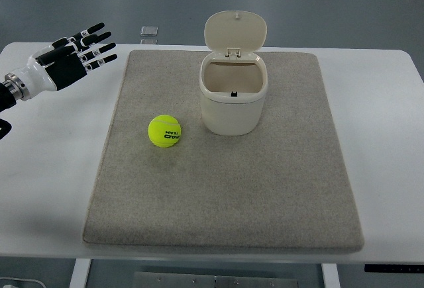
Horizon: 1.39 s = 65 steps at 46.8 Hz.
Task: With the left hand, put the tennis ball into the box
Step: 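Move the open left hand toward the yellow tennis ball on the mat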
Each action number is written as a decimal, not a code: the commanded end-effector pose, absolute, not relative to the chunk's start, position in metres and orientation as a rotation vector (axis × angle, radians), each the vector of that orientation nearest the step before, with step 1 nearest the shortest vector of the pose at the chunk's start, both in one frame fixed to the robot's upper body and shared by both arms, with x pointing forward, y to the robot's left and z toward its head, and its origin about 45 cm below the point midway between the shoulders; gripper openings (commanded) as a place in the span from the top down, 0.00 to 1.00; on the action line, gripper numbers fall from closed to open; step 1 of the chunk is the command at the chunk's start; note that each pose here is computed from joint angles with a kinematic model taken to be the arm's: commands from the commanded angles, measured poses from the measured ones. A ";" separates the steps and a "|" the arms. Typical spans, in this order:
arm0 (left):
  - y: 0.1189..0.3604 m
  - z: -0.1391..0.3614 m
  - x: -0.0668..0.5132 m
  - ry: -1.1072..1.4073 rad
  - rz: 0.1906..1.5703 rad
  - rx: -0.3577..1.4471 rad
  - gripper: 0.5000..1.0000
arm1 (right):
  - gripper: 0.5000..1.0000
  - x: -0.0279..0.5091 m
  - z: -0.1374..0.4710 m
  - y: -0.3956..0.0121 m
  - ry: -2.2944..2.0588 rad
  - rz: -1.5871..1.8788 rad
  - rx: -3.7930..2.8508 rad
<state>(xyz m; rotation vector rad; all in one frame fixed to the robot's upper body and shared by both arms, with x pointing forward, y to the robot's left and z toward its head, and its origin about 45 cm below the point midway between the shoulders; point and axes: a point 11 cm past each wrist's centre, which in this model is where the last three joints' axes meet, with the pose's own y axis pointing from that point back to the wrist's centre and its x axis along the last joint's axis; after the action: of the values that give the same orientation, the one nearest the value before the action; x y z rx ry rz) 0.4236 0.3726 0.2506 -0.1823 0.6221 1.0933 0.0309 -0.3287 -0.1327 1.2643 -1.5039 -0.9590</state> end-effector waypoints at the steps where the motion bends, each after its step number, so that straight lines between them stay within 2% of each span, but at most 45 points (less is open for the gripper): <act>1: 0.372 0.249 0.423 0.624 1.092 -0.181 0.01 | 0.12 0.031 -0.133 -0.329 -1.504 -0.958 1.264; 27: 0.367 0.253 0.425 0.586 1.072 -0.149 0.01 | 0.12 0.031 -0.133 -0.329 -1.504 -0.958 1.264; 35: 0.374 0.261 0.423 0.486 1.060 -0.177 0.01 | 0.12 0.031 -0.133 -0.329 -1.504 -0.958 1.264; 42: 0.371 0.258 0.420 0.292 1.013 0.033 0.01 | 0.12 0.031 -0.133 -0.329 -1.504 -0.958 1.264; 56: 0.370 0.254 0.413 -0.020 0.906 0.304 0.01 | 0.12 0.031 -0.133 -0.329 -1.504 -0.960 1.265; 65: 0.352 0.261 0.403 -0.235 0.760 0.425 0.01 | 0.12 0.031 -0.133 -0.329 -1.504 -0.960 1.265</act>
<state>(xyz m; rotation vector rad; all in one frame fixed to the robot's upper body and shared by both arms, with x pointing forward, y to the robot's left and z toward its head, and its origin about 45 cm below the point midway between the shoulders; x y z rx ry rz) 0.4071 0.3598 0.2564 0.4101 -0.1670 0.8077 0.0309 -0.3288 -0.1327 1.2638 -1.5037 -0.9590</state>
